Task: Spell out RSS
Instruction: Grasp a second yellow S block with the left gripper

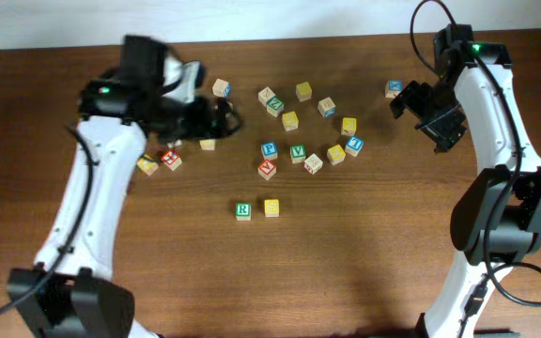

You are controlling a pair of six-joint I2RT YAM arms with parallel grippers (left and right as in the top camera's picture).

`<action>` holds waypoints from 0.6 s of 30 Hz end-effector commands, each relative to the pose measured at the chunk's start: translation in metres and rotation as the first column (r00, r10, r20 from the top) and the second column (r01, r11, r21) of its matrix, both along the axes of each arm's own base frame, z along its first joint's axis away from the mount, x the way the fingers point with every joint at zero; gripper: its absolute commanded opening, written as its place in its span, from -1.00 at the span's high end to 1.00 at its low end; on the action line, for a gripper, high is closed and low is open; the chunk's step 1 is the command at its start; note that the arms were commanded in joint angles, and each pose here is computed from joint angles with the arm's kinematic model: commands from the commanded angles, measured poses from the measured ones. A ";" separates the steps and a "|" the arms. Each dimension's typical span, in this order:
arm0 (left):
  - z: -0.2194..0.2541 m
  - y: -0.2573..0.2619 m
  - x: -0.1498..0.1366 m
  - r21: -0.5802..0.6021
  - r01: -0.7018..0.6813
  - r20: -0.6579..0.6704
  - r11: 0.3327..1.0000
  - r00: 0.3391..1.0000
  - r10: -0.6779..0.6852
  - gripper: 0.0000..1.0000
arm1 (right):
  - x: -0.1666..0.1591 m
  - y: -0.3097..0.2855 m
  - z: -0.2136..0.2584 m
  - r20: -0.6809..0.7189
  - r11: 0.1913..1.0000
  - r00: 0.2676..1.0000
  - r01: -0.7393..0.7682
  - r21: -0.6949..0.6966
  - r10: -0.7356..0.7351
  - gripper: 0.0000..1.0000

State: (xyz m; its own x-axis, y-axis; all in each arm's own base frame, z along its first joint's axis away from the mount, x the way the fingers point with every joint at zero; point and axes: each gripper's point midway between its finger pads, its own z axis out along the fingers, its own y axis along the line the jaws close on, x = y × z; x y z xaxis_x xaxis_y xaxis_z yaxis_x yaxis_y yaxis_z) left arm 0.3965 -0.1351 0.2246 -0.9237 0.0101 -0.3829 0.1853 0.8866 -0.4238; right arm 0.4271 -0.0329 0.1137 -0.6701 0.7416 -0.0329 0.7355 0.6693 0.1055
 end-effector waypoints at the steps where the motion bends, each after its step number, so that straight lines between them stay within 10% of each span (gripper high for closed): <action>1: 0.062 -0.013 0.026 0.209 0.018 0.231 0.978 0.971 -0.067 -0.98 | -0.002 0.001 -0.002 -0.008 1.000 1.000 0.010 0.001 -0.010 -0.97; 11: -0.064 -0.112 0.101 0.242 0.250 0.167 0.938 0.941 -0.294 -0.98 | -0.002 0.001 -0.002 -0.008 1.000 1.000 0.010 0.001 -0.010 -0.97; 18: -0.174 -0.164 0.102 0.426 0.508 0.113 0.749 0.791 -0.601 -0.85 | -0.002 0.001 -0.002 -0.008 1.000 1.000 0.010 0.001 -0.010 -0.97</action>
State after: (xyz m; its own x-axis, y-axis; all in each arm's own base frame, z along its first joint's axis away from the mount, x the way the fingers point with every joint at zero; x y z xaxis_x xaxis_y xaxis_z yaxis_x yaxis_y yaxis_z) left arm 0.4938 -0.3000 0.0658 -0.6511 0.6027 -0.4613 0.7003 0.7114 -0.0592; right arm 0.4269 -0.0328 0.1136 -0.6696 0.7421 -0.0320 0.7361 0.6687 0.1053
